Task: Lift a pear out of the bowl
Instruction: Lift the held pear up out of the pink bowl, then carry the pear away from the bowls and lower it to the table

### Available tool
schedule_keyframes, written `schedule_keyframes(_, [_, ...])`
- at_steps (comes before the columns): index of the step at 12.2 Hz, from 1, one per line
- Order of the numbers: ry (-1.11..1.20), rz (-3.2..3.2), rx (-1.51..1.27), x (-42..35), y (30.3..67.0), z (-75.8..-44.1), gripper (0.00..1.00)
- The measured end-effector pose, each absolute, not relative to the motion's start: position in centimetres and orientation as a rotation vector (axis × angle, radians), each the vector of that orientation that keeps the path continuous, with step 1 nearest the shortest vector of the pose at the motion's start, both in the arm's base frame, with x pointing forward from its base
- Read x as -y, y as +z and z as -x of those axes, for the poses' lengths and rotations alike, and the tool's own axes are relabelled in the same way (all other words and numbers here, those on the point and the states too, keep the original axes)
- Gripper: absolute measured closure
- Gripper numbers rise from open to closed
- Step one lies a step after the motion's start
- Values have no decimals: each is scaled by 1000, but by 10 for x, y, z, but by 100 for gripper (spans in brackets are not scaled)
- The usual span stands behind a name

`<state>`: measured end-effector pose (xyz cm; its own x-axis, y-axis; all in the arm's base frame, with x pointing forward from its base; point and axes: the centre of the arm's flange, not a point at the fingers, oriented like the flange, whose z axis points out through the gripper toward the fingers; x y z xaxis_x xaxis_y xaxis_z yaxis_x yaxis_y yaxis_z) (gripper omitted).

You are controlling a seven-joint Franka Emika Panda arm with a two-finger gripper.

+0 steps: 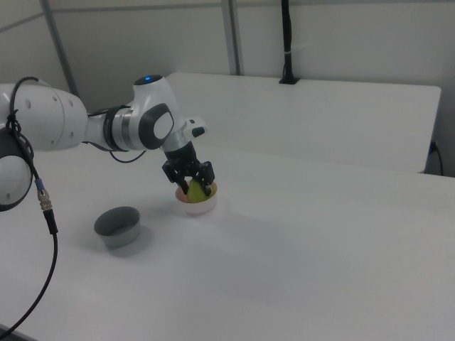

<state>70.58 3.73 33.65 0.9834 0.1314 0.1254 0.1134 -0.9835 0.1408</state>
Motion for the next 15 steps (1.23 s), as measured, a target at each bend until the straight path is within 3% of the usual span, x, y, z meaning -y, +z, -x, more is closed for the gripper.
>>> schedule_keyframes(4, [213,-2995,-186,-38,340,-707,29])
schedule_keyframes(7, [176,-2995,-171,-36,371,-701,29])
schedule_keyframes(10, [172,-2996,-140,-28,424,-689,29])
schedule_keyframes(15, [200,-2982,-140,21,445,-690,29])
